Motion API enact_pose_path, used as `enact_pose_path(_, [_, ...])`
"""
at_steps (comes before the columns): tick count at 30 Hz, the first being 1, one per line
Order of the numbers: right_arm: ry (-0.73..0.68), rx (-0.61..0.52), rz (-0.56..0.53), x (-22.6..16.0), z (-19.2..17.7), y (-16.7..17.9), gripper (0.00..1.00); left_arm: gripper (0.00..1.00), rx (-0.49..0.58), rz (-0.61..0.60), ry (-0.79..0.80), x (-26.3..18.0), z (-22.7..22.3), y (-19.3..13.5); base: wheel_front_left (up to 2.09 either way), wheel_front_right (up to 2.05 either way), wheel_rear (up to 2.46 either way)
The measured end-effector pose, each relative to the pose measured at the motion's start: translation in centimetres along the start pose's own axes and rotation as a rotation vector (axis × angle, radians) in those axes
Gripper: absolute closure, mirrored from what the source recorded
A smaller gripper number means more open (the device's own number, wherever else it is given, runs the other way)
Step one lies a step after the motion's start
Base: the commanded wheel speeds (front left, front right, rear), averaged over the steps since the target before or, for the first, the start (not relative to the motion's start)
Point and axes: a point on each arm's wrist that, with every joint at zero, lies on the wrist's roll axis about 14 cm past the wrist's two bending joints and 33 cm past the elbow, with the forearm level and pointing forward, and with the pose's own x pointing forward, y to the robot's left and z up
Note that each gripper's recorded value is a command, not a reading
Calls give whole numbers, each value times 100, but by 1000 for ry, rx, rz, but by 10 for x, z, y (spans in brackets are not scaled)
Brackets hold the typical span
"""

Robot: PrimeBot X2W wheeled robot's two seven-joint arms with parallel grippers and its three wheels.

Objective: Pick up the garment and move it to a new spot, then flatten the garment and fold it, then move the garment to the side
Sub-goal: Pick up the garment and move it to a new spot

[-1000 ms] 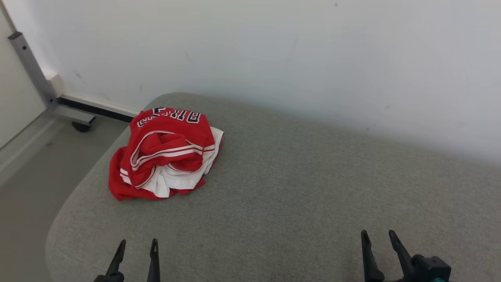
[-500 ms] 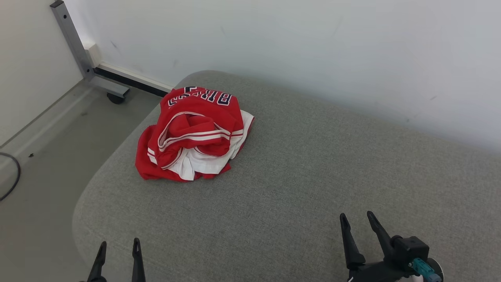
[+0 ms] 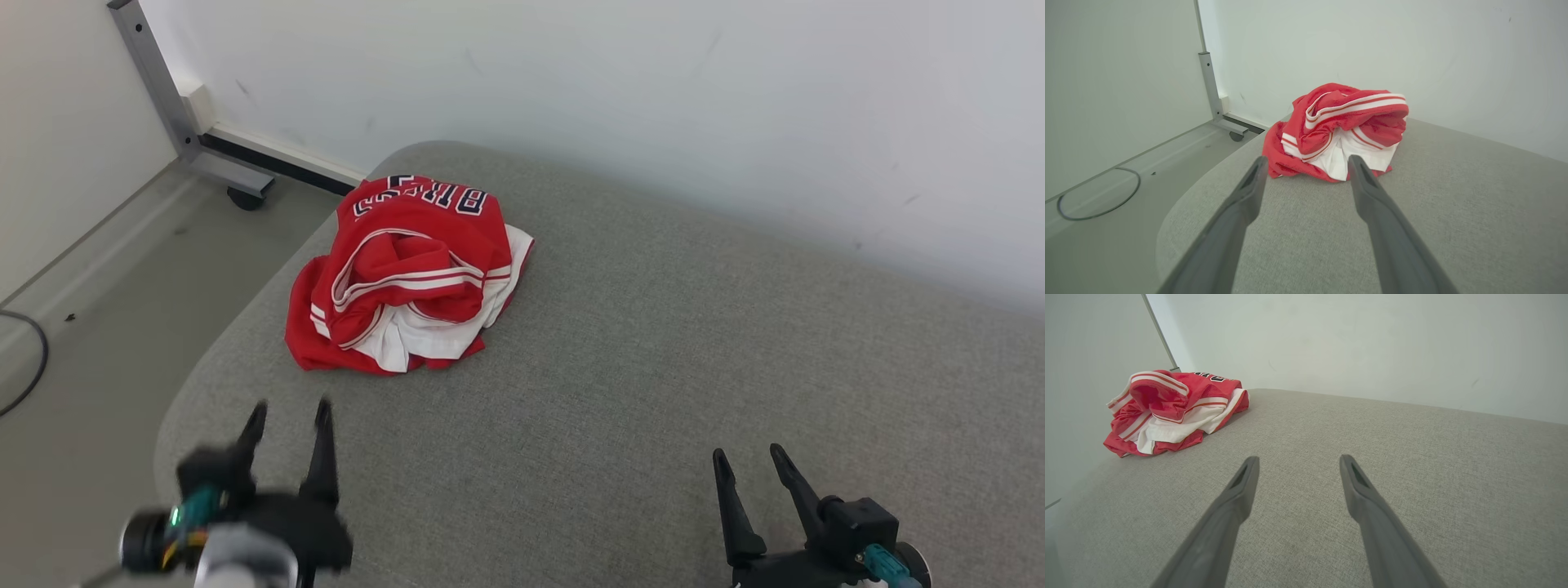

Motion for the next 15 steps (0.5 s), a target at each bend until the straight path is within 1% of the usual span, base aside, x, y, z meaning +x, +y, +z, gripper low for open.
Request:
enact_pose_path(3, [7, -6, 2, -1, -4, 0, 0, 0, -7, -49, 30, 36, 20, -13, 0, 0, 0])
enact_pose_path(4, [10, -8, 3, -1, -5, 0, 0, 0, -20, -63, 54, 47, 24, -18, 0, 0, 0])
enact_pose_path(7, [34, -7, 2, -7, -12, -1, 0, 0, -13, -99, 122, 76, 38, -29, 0, 0, 0])
enact_pose_path(9, [38, -21, 27, -6, -9, 6, 0, 0, -23, -81, 139, 93, 52, -21, 0, 0, 0])
enact_pose_path(12, [7, -65, 54, 1, 9, 13, 0, 0, -73, -27, 144, 115, 76, 0, 0, 0, 0])
enact_pose_path(15, [-6, -98, 49, 2, 21, 10, 0, 0, -119, -6, 161, 134, 90, 5, 0, 0, 0])
